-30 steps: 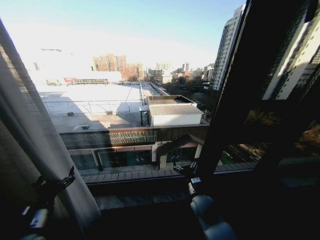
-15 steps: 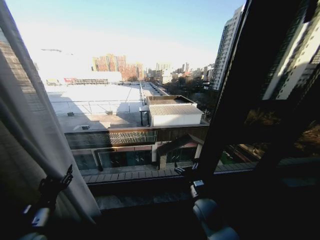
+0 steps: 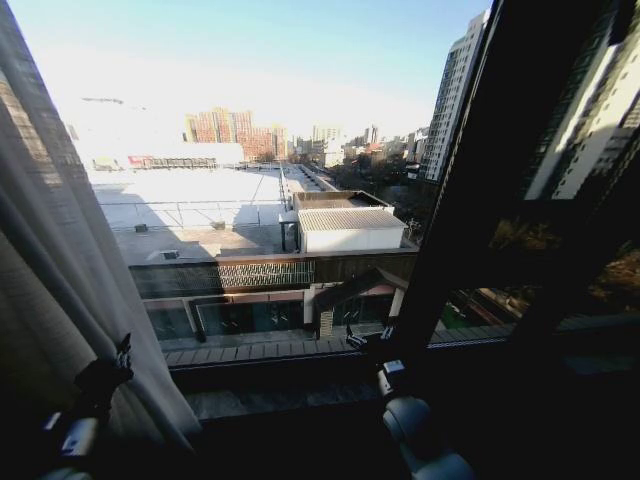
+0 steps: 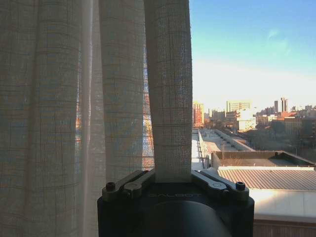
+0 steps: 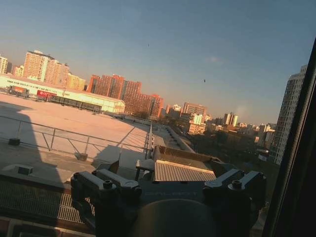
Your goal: Open the curtains by pulling them apart, changing their state from closed to fully open.
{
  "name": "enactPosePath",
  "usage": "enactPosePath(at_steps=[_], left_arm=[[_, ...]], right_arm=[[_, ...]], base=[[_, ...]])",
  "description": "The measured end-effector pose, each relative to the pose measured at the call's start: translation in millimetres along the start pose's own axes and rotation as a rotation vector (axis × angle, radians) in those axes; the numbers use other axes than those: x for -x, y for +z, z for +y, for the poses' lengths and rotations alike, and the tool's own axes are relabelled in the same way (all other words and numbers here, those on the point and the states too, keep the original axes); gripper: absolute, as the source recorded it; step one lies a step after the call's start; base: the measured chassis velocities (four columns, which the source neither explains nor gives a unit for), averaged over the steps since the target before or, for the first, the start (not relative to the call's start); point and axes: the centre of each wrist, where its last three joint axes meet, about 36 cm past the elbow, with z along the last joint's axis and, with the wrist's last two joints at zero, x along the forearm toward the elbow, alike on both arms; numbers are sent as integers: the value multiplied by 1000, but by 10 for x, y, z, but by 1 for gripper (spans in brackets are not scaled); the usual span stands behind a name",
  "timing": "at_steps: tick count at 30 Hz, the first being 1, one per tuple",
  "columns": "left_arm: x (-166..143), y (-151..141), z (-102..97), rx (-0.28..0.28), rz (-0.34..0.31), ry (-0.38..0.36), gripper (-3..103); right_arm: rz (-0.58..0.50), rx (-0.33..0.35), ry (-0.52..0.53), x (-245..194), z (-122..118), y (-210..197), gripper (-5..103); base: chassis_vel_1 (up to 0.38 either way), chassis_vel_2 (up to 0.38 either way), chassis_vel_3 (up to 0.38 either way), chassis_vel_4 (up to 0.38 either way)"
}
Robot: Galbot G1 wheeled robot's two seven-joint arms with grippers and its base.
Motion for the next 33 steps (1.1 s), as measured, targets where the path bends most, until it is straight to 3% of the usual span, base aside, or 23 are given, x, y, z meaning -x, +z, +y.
enactPosePath(at_steps=[33], left_arm=[[46, 53, -3, -11, 4, -1, 0]], right_arm=[[13, -5, 5, 54, 4, 19, 100]], base=[[0, 0, 0, 0]])
